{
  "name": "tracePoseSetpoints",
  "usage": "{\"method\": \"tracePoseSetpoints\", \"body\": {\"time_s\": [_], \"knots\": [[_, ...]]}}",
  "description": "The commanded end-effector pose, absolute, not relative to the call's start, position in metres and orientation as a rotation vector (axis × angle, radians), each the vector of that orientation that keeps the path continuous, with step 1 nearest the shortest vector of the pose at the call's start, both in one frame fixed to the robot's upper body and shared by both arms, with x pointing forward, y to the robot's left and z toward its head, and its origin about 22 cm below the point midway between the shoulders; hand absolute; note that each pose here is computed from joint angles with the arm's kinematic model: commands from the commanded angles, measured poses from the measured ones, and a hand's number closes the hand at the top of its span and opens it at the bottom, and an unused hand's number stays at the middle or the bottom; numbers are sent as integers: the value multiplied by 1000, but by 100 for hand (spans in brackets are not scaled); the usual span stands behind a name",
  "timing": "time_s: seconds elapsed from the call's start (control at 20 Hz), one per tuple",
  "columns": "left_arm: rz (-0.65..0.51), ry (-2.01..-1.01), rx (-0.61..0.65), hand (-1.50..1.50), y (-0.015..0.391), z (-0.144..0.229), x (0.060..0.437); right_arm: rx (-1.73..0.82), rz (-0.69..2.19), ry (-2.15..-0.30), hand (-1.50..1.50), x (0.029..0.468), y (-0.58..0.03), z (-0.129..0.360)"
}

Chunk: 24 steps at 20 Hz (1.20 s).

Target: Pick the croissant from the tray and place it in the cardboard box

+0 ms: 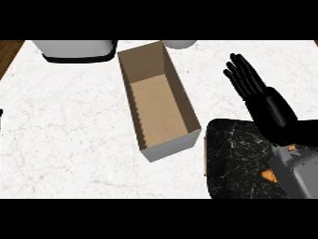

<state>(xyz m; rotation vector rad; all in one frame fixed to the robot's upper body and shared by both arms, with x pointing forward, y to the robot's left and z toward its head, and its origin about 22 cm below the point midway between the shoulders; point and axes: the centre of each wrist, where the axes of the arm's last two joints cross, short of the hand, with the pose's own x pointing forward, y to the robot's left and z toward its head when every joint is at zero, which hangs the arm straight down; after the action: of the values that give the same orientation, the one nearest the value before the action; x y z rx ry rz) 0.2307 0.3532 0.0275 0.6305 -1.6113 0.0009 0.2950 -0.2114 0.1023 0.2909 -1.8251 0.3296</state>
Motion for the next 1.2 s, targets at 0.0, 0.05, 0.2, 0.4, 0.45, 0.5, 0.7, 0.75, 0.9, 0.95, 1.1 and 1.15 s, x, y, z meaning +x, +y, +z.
{"method": "tracePoseSetpoints", "body": {"time_s": [0.0, 0.05, 0.2, 0.4, 0.45, 0.5, 0.7, 0.75, 0.9, 0.95, 1.1, 1.15], "knots": [[-39, -1614, 612, 0, 340, 26, 229, 202, 223, -1896, -150, 295, -238, 109], [-86, -1592, 598, 0, 326, 24, 227, 115, 158, -1932, -150, 303, -243, 113], [-133, -1519, 515, 0, 326, 12, 224, -167, -39, -2027, -150, 303, -294, 129], [-131, -1460, 454, 0, 321, 2, 217, -752, -162, -1673, 150, 291, -353, 88], [-131, -1453, 439, 0, 312, 5, 220, -769, -268, -1690, -150, 285, -346, 77], [-147, -1446, 419, 0, 310, 6, 228, -769, -324, -1697, -150, 279, -341, 61], [-189, -1453, 380, 0, 296, 9, 247, -812, -305, -1761, -150, 245, -340, 43], [-189, -1447, 390, 0, 290, 22, 250, -826, -230, -1750, -150, 232, -334, 60], [-172, -1448, 402, 0, 297, 15, 237, -868, 59, -1585, -150, 211, -368, 62], [-180, -1436, 392, 0, 297, 9, 233, -933, 146, -1527, -150, 214, -374, 63], [-183, -1423, 408, 0, 300, 9, 234, -935, 320, -1387, -150, 203, -376, 81], [-176, -1431, 389, 0, 290, 10, 235, -926, 380, -1340, -150, 205, -379, 94]]}}
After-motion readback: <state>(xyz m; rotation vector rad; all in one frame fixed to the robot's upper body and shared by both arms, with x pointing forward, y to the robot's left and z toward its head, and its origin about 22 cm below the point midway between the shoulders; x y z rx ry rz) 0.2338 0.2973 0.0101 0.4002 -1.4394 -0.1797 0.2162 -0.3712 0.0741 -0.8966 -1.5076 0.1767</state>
